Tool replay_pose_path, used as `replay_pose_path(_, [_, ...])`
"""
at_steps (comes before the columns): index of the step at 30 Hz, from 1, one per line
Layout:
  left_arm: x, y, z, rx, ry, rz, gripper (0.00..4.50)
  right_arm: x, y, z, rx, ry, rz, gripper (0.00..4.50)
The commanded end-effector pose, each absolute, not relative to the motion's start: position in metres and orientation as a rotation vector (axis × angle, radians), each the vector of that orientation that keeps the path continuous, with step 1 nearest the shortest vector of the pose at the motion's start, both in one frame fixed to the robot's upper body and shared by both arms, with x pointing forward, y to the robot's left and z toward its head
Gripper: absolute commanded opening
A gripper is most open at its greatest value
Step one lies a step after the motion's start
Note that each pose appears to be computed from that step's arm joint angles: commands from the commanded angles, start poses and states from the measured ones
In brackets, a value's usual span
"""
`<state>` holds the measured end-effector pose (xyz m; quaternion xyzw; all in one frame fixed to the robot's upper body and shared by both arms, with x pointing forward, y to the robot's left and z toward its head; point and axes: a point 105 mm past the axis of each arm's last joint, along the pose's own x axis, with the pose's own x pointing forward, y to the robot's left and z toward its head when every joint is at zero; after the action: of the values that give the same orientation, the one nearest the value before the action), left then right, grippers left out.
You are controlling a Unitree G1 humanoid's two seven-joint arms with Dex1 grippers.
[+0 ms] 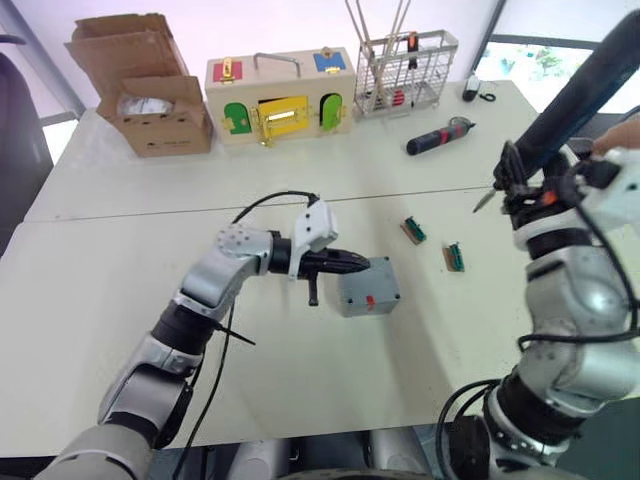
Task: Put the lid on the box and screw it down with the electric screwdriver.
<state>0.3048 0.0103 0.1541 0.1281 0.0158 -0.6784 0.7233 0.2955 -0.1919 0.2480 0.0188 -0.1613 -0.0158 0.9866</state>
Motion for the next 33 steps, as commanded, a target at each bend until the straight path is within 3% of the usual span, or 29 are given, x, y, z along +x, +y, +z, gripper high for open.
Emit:
replay_pose_path(1, [0.297,0.008,0.152,0.342,0.015,-1.515,0.0,0.281,-0.159,0.265,0.077,-0.436,0.114,1.82])
replay_pose_path(13, [0.293,0.017,0.128,0.48,0.101,-1.532,0.0,0.275,-0.124,0.232,0.066,-0.327,0.338,1.82])
replay_pose_path(33, [0.296,0.013,0.128,0.499,0.085,-1.529,0.0,0.271,-0.129,0.229,0.065,-0.322,0.331,1.82])
